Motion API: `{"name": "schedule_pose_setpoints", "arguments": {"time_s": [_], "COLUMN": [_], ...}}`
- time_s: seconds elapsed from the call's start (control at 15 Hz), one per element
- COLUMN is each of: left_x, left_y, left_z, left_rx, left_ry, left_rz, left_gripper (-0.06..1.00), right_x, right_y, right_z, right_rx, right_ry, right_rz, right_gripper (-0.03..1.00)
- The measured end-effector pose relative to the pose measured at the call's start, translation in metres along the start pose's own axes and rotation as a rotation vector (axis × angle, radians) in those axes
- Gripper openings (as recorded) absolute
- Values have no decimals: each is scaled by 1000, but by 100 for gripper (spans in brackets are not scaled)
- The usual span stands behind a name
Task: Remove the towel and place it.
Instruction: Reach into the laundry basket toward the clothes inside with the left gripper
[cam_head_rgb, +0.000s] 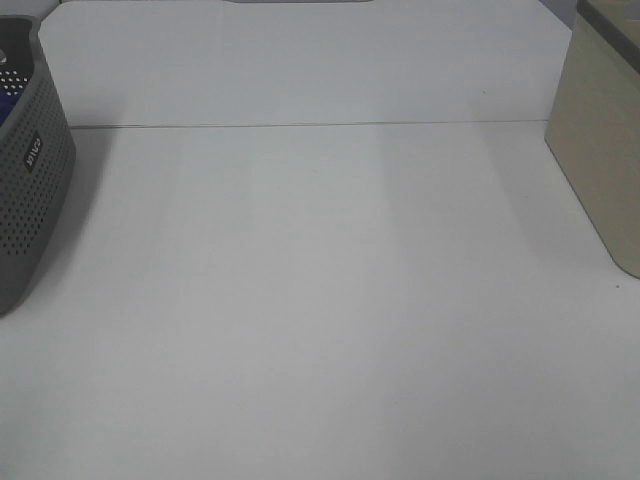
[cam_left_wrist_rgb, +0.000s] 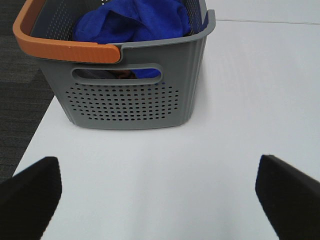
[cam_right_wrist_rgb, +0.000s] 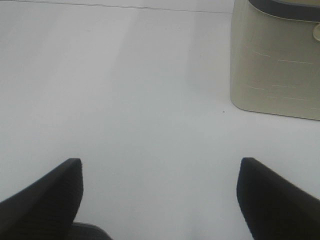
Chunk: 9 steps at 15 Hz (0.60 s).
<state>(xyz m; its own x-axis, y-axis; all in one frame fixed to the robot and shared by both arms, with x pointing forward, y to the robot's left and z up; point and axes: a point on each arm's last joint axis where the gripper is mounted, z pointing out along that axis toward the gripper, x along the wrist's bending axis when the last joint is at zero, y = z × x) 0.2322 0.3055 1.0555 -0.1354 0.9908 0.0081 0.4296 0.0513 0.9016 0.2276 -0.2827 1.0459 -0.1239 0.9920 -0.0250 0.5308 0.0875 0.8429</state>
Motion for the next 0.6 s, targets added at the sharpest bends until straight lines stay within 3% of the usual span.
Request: {"name": "schedule_pose_setpoints", "arguments": {"time_s": [0.6], "left_x": [0], "left_y": [0], "left_z": [0], "left_rx": [0], "left_ry": [0], "left_rz": [0], "left_gripper": [99], "right_x": [0], "right_y": [0], "right_z": [0], "right_rx": [0], "right_ry": [0], "right_rz": [0], "right_gripper": [81]}}
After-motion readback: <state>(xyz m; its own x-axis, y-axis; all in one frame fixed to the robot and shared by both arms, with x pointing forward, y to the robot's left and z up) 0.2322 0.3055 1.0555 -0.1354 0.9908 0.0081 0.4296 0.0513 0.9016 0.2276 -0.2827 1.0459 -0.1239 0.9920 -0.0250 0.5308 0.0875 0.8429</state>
